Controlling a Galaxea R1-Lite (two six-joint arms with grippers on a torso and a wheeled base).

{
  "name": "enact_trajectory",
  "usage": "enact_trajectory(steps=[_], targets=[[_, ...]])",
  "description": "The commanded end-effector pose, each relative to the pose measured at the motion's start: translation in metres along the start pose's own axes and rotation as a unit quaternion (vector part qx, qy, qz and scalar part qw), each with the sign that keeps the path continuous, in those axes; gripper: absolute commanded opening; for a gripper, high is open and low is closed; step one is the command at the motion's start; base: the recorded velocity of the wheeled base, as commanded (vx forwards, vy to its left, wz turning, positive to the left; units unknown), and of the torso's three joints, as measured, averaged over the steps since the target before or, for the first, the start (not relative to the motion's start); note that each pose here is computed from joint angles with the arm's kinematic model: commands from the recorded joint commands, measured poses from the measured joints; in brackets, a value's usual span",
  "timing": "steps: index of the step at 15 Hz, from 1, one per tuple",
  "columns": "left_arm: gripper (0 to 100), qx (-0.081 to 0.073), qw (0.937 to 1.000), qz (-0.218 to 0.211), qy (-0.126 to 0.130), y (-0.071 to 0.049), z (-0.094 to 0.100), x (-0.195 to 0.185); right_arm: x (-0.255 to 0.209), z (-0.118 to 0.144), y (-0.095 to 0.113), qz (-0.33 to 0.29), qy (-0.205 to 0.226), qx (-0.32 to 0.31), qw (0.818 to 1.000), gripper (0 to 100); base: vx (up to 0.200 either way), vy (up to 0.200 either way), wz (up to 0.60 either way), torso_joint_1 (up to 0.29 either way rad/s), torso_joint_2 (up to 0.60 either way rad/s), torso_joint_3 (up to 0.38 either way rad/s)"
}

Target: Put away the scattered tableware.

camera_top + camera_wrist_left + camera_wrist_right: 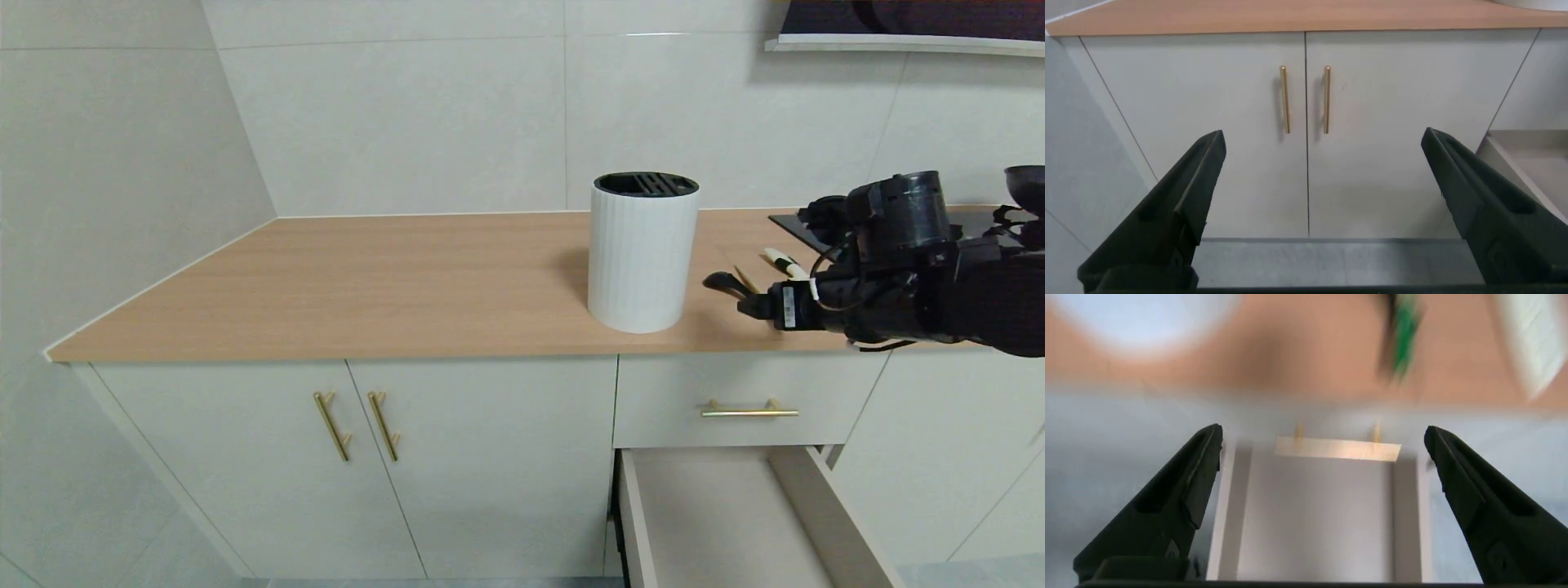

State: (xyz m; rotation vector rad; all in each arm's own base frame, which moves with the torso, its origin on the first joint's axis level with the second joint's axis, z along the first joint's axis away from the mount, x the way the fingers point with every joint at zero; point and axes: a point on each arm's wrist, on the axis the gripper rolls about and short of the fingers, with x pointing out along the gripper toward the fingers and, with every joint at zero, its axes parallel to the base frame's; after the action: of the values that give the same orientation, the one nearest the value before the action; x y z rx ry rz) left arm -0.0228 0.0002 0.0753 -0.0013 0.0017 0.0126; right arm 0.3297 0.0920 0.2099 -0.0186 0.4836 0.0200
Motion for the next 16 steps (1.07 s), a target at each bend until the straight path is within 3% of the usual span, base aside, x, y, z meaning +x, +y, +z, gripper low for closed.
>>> enact_trajectory(steps=[1, 6, 16], targets=[[100, 0.0, 1.0, 0.001, 0.001, 0.0, 0.0, 0.0, 0.036, -0.002, -0.011, -0.02, 0.017, 0.006, 1.0, 100, 0.0, 0.0, 0.0, 0.0, 0.0, 0.0], [100, 0.0, 1.0, 0.001, 0.001, 0.0, 0.0, 0.0, 0.062, -0.002, -0.038, -0.055, 0.024, 0.026, 0.998, 100, 0.0, 0.0, 0.0, 0.0, 0.0, 0.0], [100, 0.0, 1.0, 0.001, 0.001, 0.0, 0.0, 0.0, 0.075, -0.013, -0.033, -0.053, 0.044, 0.019, 0.997, 100, 0.0, 0.0, 0.0, 0.0, 0.0, 0.0]])
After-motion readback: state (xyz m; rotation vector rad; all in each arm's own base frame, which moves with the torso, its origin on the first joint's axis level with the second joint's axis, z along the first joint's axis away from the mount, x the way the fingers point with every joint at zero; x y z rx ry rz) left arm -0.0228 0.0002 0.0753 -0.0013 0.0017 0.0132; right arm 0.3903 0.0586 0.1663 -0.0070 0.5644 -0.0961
